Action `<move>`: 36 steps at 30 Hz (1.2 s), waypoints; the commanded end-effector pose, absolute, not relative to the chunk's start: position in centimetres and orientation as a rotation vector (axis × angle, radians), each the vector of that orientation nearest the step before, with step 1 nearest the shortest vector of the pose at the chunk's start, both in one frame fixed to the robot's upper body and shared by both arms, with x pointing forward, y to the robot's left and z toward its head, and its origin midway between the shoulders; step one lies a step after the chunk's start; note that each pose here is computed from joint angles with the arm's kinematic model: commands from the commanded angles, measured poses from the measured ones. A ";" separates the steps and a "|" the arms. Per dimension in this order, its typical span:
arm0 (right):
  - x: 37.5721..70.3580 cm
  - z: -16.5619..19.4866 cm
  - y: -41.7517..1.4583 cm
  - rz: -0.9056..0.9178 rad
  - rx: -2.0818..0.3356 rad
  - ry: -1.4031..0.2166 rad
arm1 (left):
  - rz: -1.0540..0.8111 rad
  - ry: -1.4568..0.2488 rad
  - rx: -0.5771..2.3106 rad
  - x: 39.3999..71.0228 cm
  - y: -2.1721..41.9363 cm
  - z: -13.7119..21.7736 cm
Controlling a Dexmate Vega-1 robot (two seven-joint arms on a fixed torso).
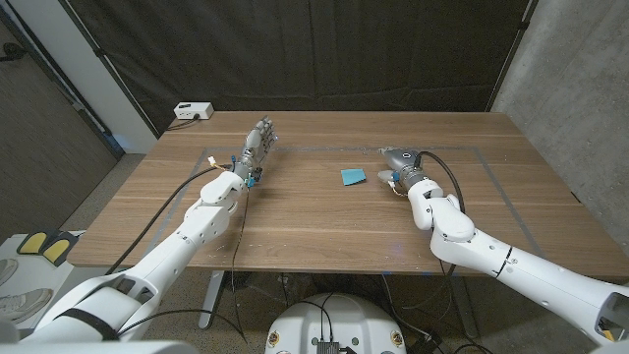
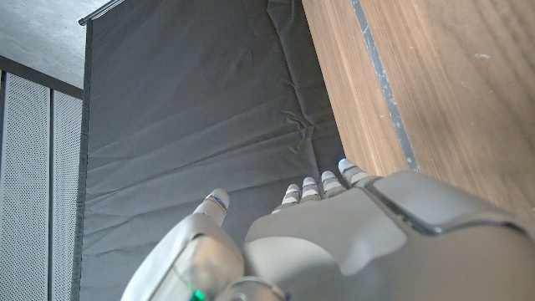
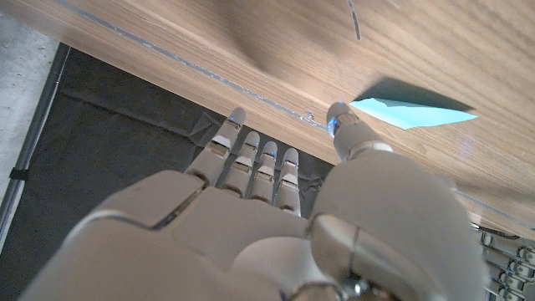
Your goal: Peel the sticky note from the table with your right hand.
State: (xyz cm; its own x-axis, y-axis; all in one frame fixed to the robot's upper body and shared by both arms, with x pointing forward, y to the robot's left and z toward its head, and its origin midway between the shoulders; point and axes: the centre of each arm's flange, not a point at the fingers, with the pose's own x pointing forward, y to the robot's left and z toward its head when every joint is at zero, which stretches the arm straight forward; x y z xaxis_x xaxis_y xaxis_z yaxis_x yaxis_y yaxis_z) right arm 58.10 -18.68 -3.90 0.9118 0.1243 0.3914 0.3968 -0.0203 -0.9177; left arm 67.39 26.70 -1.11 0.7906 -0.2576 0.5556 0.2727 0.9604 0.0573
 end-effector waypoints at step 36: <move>59.2 -8.3 -16.0 -0.288 -1.625 -0.639 | -0.296 -0.601 -0.027 66.8 26.6 -0.9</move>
State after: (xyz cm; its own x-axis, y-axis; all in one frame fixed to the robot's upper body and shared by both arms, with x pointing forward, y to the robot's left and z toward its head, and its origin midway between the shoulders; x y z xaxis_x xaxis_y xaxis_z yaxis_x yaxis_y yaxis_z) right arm 58.77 -16.71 -7.38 0.8311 0.2015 0.5183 0.5302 -0.0064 -0.8478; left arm 67.09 26.57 -1.07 0.7852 -0.2687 0.5579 0.2851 0.9567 0.0596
